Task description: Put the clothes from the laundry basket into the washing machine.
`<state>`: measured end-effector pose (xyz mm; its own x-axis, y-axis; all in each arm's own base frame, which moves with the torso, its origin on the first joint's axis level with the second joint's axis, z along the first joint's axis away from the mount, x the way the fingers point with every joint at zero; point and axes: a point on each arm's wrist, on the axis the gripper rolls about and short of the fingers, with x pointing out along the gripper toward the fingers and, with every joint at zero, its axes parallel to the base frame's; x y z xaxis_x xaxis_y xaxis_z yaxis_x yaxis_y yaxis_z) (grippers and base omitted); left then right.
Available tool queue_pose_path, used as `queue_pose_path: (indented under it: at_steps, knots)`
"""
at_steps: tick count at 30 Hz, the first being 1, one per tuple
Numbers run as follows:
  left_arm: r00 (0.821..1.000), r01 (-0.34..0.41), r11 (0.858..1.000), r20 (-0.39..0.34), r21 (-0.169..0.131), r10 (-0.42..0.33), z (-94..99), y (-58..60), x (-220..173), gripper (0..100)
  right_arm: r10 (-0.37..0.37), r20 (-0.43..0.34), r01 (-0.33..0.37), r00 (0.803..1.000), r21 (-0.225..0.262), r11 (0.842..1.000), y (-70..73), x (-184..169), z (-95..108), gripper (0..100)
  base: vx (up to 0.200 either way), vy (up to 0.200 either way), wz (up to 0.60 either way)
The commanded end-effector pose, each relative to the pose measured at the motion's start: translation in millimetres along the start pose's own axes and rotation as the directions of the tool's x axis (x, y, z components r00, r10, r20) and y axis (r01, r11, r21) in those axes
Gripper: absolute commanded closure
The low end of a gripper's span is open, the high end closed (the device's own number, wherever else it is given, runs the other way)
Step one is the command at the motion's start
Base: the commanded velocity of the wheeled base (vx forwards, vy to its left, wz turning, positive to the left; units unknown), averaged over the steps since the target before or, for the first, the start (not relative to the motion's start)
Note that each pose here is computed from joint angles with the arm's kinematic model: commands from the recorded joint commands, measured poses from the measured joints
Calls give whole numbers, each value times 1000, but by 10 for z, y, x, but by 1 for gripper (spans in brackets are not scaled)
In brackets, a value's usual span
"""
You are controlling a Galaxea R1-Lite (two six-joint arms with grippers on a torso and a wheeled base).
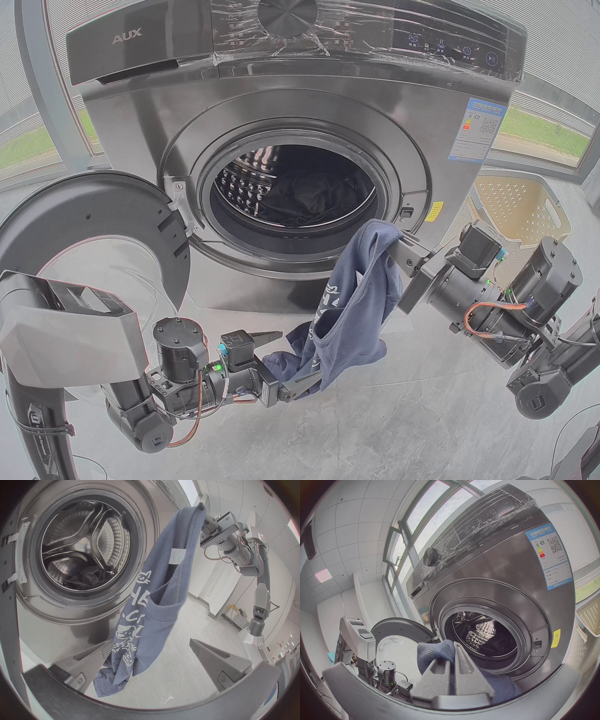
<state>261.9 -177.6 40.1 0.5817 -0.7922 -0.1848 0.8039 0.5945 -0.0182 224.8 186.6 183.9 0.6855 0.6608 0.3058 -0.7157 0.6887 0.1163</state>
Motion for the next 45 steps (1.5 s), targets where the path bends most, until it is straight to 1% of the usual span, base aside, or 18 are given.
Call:
queue_pose_path:
  at_steps: [1, 3, 5, 10, 15, 19, 20, 26, 29, 30, 31, 32, 33, 34, 35, 36, 39, 45]
  knots:
    - [1000, 27, 1000, 5, -4, -27, 5, -55, 50, 0, 1, -7, -1, 1000, 1, 1000, 2, 7, -23, 100, 0, 0, 0]
    - [1000, 30, 1000, 9, -3, -30, -2, -51, 92, 0, 1, -8, -1, 1000, 1, 1000, 1, 8, -28, 100, 0, 0, 0]
    - [1000, 20, 1000, 22, 7, -20, -58, 3, 264, 0, 0, -16, 0, 1000, 4, 1000, -3, 14, -53, 100, 0, 0, 0]
    - [999, 4, 1000, 42, 9, -4, -178, 133, 529, 0, 9, -17, -9, 1000, 6, 1000, 24, 16, -57, 100, 0, 0, 0]
    - [999, 8, 1000, 47, 11, -9, -236, 148, 646, 0, 7, -17, -7, 1000, 6, 1000, 19, 16, -56, 100, 0, 0, 0]
    - [998, -29, 999, 58, 15, 28, -325, 195, 802, 0, 9, -17, -9, 1000, 6, 1000, 20, 16, -56, 100, 0, 0, 0]
    - [998, -29, 999, 58, 15, 28, -325, 195, 802, 100, 9, -17, -9, 1000, 6, 1000, 20, 16, -56, 100, 0, 0, 0]
    - [993, -60, 998, 107, 24, 57, -218, 233, 861, 100, 4, -16, -4, 1000, 5, 1000, 6, 15, -55, 100, 0, 0, 0]
    - [987, -73, 997, 148, 32, 68, -56, 253, 819, 100, 1, -16, -1, 1000, 4, 1000, -3, 14, -53, 100, 0, 0, 0]
    - [987, -73, 997, 148, 32, 68, -56, 253, 819, 100, 1, -16, -1, 1000, 4, 1000, -3, 14, -53, 100, 0, 0, 0]
    - [978, -80, 996, 194, 36, 72, 154, 247, 737, 100, 0, -17, 0, 1000, 3, 1000, -7, 11, -55, 100, 0, 0, 0]
    - [973, -83, 996, 217, 32, 74, 267, 235, 685, 100, -2, -17, 2, 1000, 3, 1000, -12, 11, -55, 100, 0, 0, 0]
    - [972, -85, 996, 222, 32, 76, 282, 238, 675, 100, -2, -17, 2, 1000, 3, 1000, -12, 11, -55, 100, 0, 0, 0]
    - [962, -107, 994, 257, 27, 97, 466, 213, 551, 100, -3, -18, 3, 1000, 2, 1000, -17, 12, -59, 100, 0, 0, 0]
    - [954, -129, 991, 277, 23, 117, 572, 203, 461, 100, -4, -20, 4, 1000, 3, 1000, -17, 9, -62, 100, 0, 0, 0]
    - [954, -129, 991, 277, 23, 117, 572, 203, 461, 100, -4, -20, 4, 1000, 3, 1000, -17, 9, -62, 100, 0, 0, 0]
    - [922, -242, 970, 317, 20, 223, 835, 252, 20, 100, -10, -22, 10, 1000, 1, 1000, -36, 2, -65, 100, 0, 0, 0]
    - [888, -328, 944, 356, 41, 292, 1041, 253, -507, 100, -14, -17, 14, 1000, 0, 1000, -39, 2, -51, 100, 0, 0, 0]
